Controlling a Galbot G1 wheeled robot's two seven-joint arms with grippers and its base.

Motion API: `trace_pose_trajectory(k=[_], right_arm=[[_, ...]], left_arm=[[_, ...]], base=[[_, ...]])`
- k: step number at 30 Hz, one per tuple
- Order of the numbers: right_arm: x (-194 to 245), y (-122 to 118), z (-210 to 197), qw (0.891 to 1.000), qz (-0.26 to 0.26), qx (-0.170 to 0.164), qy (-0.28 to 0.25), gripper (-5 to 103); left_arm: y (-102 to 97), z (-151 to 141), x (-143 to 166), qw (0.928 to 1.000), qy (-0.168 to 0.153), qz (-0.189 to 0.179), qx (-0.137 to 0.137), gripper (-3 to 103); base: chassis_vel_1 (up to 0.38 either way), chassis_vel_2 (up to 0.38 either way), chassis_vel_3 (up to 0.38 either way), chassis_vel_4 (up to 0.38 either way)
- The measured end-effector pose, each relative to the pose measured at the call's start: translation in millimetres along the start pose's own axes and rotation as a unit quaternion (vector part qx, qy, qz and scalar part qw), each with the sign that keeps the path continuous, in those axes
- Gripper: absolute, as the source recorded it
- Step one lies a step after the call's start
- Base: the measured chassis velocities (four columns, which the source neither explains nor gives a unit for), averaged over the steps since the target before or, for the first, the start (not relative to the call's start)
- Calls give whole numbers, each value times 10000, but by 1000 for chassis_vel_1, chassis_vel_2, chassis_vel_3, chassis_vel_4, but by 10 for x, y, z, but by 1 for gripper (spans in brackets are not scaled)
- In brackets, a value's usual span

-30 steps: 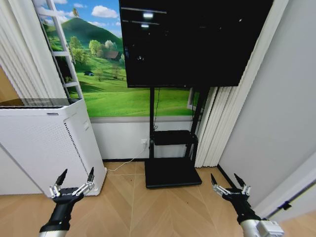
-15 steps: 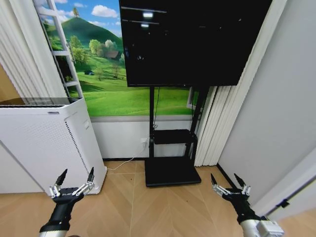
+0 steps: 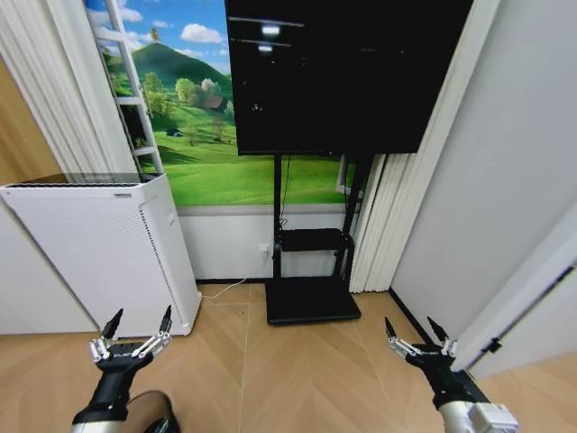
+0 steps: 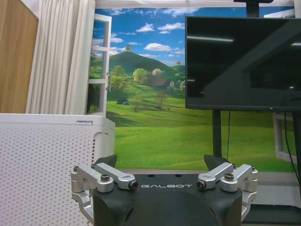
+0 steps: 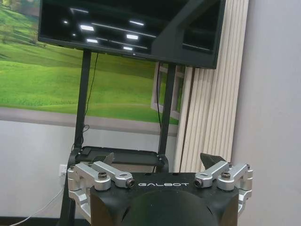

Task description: Pick up the trash bin and place the garbage on the floor into it.

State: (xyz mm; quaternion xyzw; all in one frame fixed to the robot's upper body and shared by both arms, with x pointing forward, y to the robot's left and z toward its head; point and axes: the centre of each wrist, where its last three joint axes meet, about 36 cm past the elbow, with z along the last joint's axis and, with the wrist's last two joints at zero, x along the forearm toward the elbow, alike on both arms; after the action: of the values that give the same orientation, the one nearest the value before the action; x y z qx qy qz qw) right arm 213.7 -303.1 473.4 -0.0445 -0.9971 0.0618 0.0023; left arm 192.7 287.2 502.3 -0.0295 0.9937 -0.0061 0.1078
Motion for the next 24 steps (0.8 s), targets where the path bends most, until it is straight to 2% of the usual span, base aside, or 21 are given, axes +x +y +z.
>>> trace_pose_trajectory(k=[24], right_arm=[[0,0,0,10000,-1,-1,1,100]], left_arm=[[0,0,0,10000,-1,3,0,100]], base=[[279,-280,-271,280]])
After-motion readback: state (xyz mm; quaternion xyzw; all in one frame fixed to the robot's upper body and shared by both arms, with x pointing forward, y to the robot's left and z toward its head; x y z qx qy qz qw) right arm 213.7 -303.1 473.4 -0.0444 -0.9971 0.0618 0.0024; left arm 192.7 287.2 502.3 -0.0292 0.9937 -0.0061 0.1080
